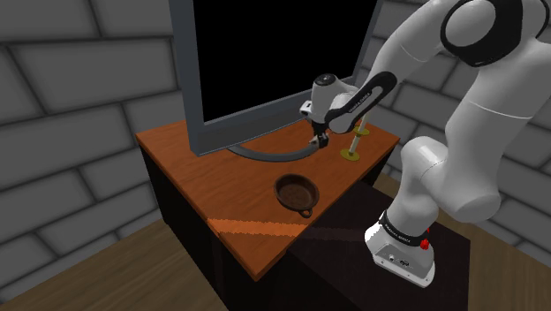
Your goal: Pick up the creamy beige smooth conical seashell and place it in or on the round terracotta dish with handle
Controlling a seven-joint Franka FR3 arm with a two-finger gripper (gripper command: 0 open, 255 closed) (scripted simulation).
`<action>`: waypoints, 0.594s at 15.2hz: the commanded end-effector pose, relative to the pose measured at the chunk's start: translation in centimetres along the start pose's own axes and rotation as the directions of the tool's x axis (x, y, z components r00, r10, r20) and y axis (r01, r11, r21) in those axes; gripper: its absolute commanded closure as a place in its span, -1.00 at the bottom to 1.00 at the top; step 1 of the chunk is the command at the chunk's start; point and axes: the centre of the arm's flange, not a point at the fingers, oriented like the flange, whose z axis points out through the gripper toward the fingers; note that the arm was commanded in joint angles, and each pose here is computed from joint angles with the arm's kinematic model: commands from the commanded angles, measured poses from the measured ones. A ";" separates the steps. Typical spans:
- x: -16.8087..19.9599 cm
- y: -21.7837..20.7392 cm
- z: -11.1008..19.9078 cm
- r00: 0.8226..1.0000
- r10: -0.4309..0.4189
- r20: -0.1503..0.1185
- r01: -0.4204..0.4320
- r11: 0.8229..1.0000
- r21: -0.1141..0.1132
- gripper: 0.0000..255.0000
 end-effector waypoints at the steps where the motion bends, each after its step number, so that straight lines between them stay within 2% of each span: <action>1: -0.4 0.2 -0.9 1.000 -0.001 0.002 0.001 1.000 0.000 1.00; 9: -1.5 1.3 -4.7 1.000 -0.001 0.002 0.001 1.000 0.000 1.00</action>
